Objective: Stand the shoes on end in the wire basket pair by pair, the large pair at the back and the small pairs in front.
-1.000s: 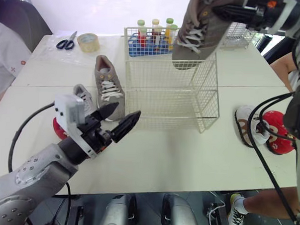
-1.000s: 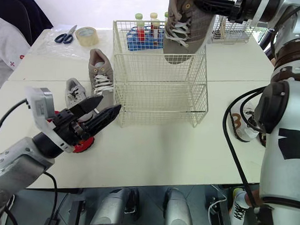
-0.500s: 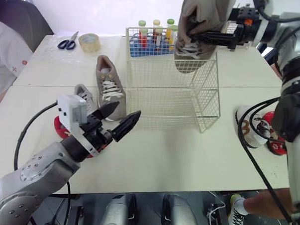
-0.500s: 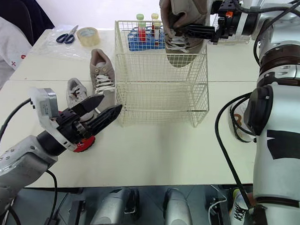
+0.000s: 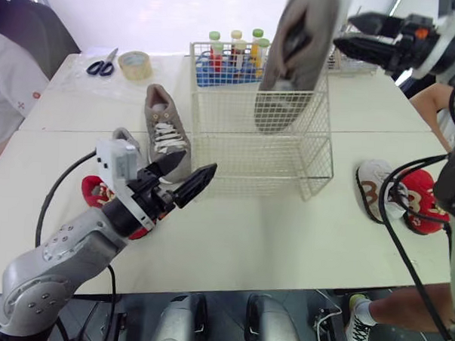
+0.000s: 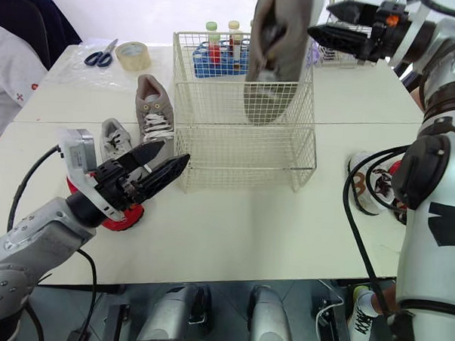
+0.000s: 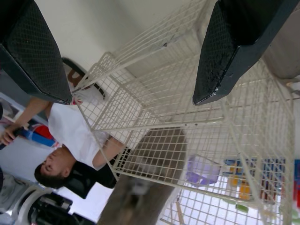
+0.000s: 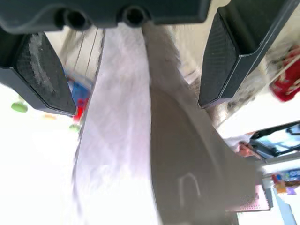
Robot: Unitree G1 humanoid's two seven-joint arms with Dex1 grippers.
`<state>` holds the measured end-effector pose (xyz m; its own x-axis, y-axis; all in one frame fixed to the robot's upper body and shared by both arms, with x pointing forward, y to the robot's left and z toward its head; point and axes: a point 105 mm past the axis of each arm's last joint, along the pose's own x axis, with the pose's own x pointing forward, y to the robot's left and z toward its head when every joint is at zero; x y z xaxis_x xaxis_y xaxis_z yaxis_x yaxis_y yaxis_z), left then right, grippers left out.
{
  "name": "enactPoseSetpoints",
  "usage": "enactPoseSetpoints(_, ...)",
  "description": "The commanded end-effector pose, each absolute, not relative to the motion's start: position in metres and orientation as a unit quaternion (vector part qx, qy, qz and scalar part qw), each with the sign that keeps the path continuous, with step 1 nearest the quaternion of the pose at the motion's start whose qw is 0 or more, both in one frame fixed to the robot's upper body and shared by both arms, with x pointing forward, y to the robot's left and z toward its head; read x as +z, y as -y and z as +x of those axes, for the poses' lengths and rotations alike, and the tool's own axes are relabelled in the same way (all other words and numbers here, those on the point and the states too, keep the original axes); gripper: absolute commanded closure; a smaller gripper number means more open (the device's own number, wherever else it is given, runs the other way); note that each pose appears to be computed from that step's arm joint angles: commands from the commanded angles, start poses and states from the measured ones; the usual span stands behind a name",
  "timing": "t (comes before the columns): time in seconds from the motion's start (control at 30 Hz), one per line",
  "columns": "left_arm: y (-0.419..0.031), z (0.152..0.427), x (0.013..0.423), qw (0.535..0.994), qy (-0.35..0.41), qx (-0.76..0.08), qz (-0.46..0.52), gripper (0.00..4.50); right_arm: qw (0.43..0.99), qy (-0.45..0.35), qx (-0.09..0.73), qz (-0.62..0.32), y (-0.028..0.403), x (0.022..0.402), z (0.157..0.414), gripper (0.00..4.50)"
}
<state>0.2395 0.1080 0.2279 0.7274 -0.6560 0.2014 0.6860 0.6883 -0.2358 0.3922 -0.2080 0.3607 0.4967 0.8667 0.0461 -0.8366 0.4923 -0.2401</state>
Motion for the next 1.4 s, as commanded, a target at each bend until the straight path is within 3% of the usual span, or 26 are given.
enactPoseSetpoints(0.03,-0.107,0.240,0.232,0.914,0.061,-0.373,-0.148,0.24,0.848,0.101,0.501,-0.137,0.203,0.375,0.387,0.06)
enactPoseSetpoints(0.37,-0.112,0.240,0.234,0.918,0.062,-0.364,-0.147,0.24,0.865,0.123,0.462,-0.155,0.212,0.381,0.390,0.06)
enactPoseSetpoints(0.53,-0.126,0.236,0.254,0.919,0.091,-0.350,-0.157,0.24,0.875,0.167,0.416,-0.183,0.237,0.398,0.379,0.06)
enactPoseSetpoints(0.63,-0.149,0.234,0.276,0.922,0.117,-0.322,-0.178,0.24,0.881,0.221,0.377,-0.184,0.263,0.421,0.359,0.06)
enactPoseSetpoints(0.77,-0.199,0.265,0.290,0.959,0.104,-0.212,-0.154,0.24,0.863,0.272,0.396,-0.153,0.266,0.441,0.339,0.06)
enactPoseSetpoints(0.93,-0.239,0.305,0.305,0.964,0.075,-0.207,-0.151,0.12,0.827,0.296,0.456,-0.145,0.249,0.446,0.320,0.02)
enactPoseSetpoints(1.07,-0.264,0.344,0.290,0.977,0.004,-0.179,-0.119,0.12,0.793,0.300,0.506,-0.158,0.221,0.441,0.301,0.02)
enactPoseSetpoints(1.27,-0.275,0.398,0.269,0.972,-0.103,-0.151,-0.147,0.12,0.696,0.209,0.659,-0.195,0.150,0.393,0.258,0.02)
enactPoseSetpoints(1.4,-0.266,0.418,0.265,0.963,-0.132,-0.165,-0.165,0.12,0.671,0.132,0.687,-0.247,0.129,0.358,0.249,0.02)
